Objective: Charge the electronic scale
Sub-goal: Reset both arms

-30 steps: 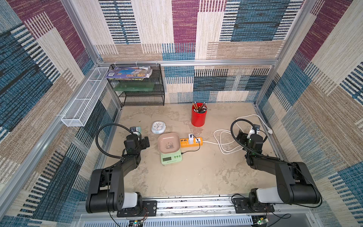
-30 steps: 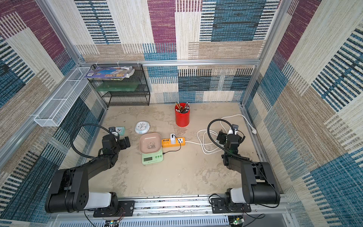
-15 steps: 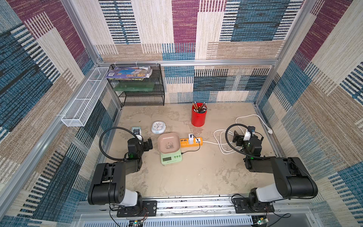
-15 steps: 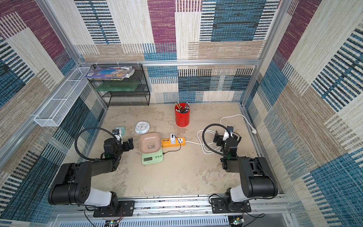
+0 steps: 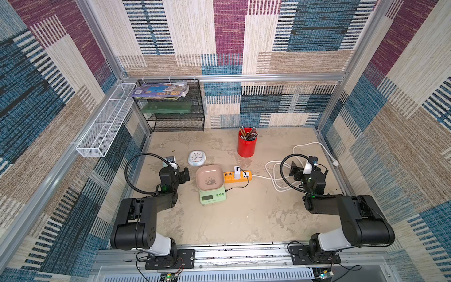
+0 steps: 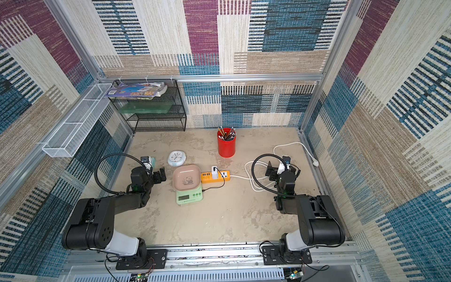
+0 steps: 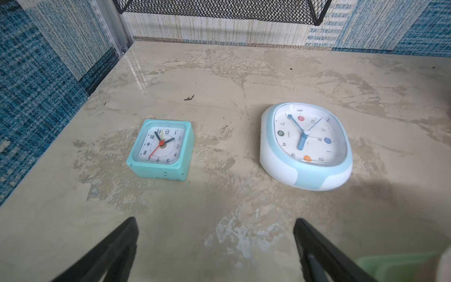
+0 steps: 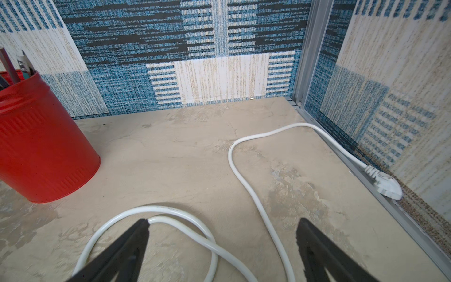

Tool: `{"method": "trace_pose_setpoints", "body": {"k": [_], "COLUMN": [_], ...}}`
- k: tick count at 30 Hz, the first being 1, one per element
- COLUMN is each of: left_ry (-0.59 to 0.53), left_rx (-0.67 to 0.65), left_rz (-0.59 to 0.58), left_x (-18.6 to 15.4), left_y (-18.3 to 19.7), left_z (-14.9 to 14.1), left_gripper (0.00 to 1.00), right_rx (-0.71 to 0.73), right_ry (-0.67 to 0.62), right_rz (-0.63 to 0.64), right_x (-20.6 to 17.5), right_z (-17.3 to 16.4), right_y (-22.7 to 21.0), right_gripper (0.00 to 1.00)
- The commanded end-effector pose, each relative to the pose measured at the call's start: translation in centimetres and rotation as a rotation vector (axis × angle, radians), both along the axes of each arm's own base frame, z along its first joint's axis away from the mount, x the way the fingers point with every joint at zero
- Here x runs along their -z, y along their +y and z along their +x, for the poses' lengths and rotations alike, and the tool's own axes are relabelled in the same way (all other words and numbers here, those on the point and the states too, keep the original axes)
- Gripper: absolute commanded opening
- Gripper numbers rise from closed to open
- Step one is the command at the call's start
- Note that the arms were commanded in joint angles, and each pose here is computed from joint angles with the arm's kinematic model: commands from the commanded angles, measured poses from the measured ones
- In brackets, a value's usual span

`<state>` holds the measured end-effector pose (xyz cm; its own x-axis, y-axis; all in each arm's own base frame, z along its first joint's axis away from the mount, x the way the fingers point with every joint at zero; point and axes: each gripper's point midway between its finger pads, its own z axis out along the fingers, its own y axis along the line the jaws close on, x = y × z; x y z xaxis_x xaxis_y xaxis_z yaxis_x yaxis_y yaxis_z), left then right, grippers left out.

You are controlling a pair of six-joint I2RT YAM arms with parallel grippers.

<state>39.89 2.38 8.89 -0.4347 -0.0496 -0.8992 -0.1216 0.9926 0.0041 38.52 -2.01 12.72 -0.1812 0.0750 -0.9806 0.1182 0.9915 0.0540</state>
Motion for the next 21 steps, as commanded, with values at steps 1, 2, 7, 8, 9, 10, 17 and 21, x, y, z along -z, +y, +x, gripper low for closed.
{"method": "trace_pose_setpoints", "body": {"k": [1, 2, 7, 8, 9, 10, 17, 21], "left_ry": [-0.001, -0.001, 0.001, 0.004, 0.003, 0.003, -0.01, -0.094], "left_rx": [-0.009, -0.009, -0.008, -0.007, -0.007, -0.008, 0.006, 0.032], "left_rz": [0.011, 0.011, 0.01, 0.01, 0.009, 0.009, 0.009, 0.012], "left_x": [-0.1, -0.1, -0.1, 0.0, 0.0, 0.0, -0.1, -0.8], "left_y": [0.2, 0.2, 0.2, 0.2, 0.2, 0.2, 0.0, -0.4], "left_z": [0.1, 0.1, 0.2, 0.2, 0.2, 0.1, -0.1, -1.6], "left_gripper": [0.99, 0.99, 0.99, 0.99, 0.99, 0.99, 0.99, 0.99], "right_rx": [-0.008, -0.007, -0.008, -0.007, -0.008, -0.008, -0.007, -0.065], "right_ry": [-0.041, -0.043, -0.041, -0.041, -0.041, -0.041, -0.042, -0.128], "right_rz": [-0.008, -0.008, -0.008, -0.008, -0.008, -0.008, -0.007, -0.03], "right_x": [-1.0, -1.1, -1.0, -1.0, -1.0, -1.0, -1.0, -2.2], "right_z": [0.2, 0.2, 0.2, 0.2, 0.2, 0.2, 0.2, -1.8], "right_y": [0.1, 0.1, 0.1, 0.1, 0.1, 0.1, 0.1, 1.2], "right_gripper": [0.95, 0.95, 0.95, 0.95, 0.95, 0.95, 0.95, 0.95]}}
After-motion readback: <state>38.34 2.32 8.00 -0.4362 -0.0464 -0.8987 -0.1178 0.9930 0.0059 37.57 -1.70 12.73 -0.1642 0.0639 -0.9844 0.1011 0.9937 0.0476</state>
